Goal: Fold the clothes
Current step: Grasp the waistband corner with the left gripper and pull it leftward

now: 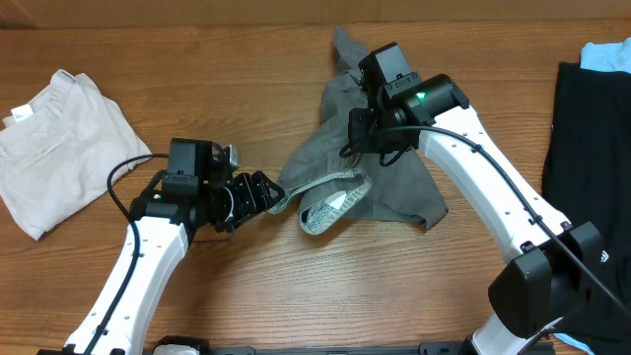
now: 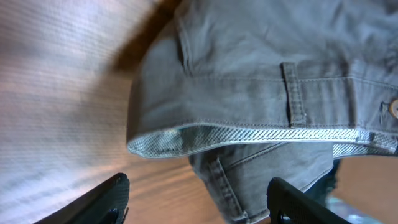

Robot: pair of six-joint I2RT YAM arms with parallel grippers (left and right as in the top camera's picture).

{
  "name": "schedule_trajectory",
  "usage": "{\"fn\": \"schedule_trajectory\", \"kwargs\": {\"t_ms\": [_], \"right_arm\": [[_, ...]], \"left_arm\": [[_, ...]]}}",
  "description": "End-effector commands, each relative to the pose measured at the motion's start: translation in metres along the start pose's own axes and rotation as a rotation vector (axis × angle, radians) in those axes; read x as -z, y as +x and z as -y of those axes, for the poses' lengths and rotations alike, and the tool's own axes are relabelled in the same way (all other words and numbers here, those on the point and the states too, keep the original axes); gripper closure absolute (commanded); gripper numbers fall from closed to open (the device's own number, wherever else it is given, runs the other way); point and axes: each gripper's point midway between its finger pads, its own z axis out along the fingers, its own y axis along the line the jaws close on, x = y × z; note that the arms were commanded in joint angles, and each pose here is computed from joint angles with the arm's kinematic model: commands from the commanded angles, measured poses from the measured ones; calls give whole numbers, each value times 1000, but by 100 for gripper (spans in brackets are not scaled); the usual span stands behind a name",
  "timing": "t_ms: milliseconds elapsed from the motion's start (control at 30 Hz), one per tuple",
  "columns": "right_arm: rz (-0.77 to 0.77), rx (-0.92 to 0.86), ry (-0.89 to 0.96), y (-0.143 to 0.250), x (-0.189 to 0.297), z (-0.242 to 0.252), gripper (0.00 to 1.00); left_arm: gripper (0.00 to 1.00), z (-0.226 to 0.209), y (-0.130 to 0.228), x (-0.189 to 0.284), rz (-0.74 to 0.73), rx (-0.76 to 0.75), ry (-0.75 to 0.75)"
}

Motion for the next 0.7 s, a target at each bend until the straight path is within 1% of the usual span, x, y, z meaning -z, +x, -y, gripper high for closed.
{"fn": "schedule_trajectory", "kwargs": {"t_ms": [0,33,100,133,233,333,400,533,633,667], "right_arm": [[10,4,24,-2,-1,5,90],[9,4,24,-2,-1,5,90],[9,4,24,-2,-1,5,90],[9,4,24,-2,-1,5,90],[10,4,24,-2,-1,5,90],[9,4,24,-2,-1,5,90],[6,4,25,-1,-1,5,90],[4,4,26,0,-1,6,90],[4,3,27,0,-1,6,89],[3,3,27,0,-1,6,89]], "left_arm": [[22,-13,17,-15,-78,271,-19],[21,-24,16,-19,-63,297,-58],[22,-45,8,-23,-7,304,-155],[22,-50,5,-24,12,303,-178],[23,-54,-6,-25,63,273,-198],[30,-54,-15,-29,105,246,-214],[32,-54,-15,-34,101,238,-216],[34,-53,-1,-50,33,221,-226],[46,-50,-1,-60,24,189,-220],[53,-48,-2,-62,28,180,-213]]}}
